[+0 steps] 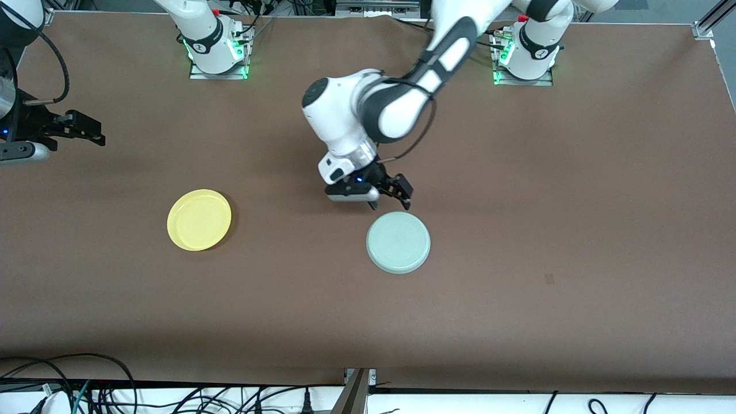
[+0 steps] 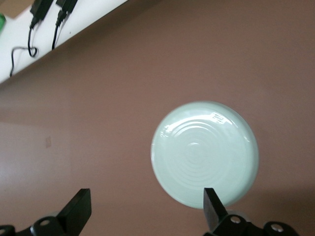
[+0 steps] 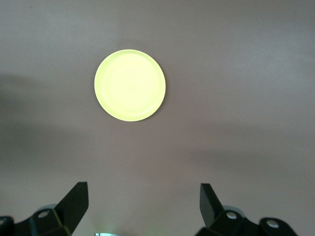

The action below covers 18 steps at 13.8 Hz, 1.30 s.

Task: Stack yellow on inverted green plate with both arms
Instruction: 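Retract the left gripper while the right gripper reaches the yellow plate, then grasp the yellow plate's rim with the right gripper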

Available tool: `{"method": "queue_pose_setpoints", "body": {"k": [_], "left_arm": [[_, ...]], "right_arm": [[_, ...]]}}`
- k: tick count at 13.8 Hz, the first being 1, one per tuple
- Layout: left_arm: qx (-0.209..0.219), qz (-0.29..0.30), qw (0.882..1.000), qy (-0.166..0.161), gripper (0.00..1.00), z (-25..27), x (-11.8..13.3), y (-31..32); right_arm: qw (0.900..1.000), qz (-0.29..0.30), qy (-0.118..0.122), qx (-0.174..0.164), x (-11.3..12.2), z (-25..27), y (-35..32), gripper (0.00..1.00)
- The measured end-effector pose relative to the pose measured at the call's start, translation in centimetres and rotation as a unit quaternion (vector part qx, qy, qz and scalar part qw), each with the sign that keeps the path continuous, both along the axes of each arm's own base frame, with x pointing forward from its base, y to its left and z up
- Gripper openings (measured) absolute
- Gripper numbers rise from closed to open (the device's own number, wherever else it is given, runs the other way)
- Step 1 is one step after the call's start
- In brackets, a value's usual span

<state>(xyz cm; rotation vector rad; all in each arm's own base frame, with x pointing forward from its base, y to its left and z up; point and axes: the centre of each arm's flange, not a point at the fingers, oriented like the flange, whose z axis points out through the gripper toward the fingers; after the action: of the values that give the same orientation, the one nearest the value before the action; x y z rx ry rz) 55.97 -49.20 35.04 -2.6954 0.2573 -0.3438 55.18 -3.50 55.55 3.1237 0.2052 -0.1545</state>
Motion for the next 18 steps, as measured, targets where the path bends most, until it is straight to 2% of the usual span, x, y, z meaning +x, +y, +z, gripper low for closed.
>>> {"method": "queue_pose_setpoints", "body": {"k": [2,4,6,8,11,13,14,18], "left_arm": [[-0.062,0.030,0.997,0.024,1.00,5.8,4.4,6.6],[-0.110,0.046,0.992,0.042,1.00,10.9,8.3,15.3],[-0.133,0.062,0.988,0.053,1.00,12.7,10.0,21.1],[-0.161,0.091,0.981,0.064,1.00,13.8,11.2,27.2],[-0.202,0.088,0.972,0.085,1.00,15.7,12.3,38.3],[-0.212,0.077,0.969,0.098,1.00,16.3,12.4,45.5],[-0.214,0.075,0.969,0.102,1.00,16.6,12.1,48.2],[-0.207,0.091,0.966,0.124,1.00,18.1,9.7,52.6]], "right_arm": [[1.000,-0.001,0.008,0.000,0.3,-0.9,-0.1,1.00],[0.999,-0.019,0.038,0.003,1.5,-4.5,-1.8,1.00],[0.998,-0.037,0.054,0.007,3.0,-8.6,-3.8,1.00],[0.998,-0.045,0.042,0.005,5.2,-13.3,-4.9,1.00],[0.998,-0.058,0.003,0.017,7.7,-20.5,-5.2,1.00],[0.996,-0.079,-0.004,0.034,7.7,-25.4,-5.6,0.98],[0.995,-0.089,-0.009,0.038,7.6,-27.5,-5.9,0.89],[0.993,-0.112,-0.009,0.044,6.4,-34.4,-6.1,0.85]]}}
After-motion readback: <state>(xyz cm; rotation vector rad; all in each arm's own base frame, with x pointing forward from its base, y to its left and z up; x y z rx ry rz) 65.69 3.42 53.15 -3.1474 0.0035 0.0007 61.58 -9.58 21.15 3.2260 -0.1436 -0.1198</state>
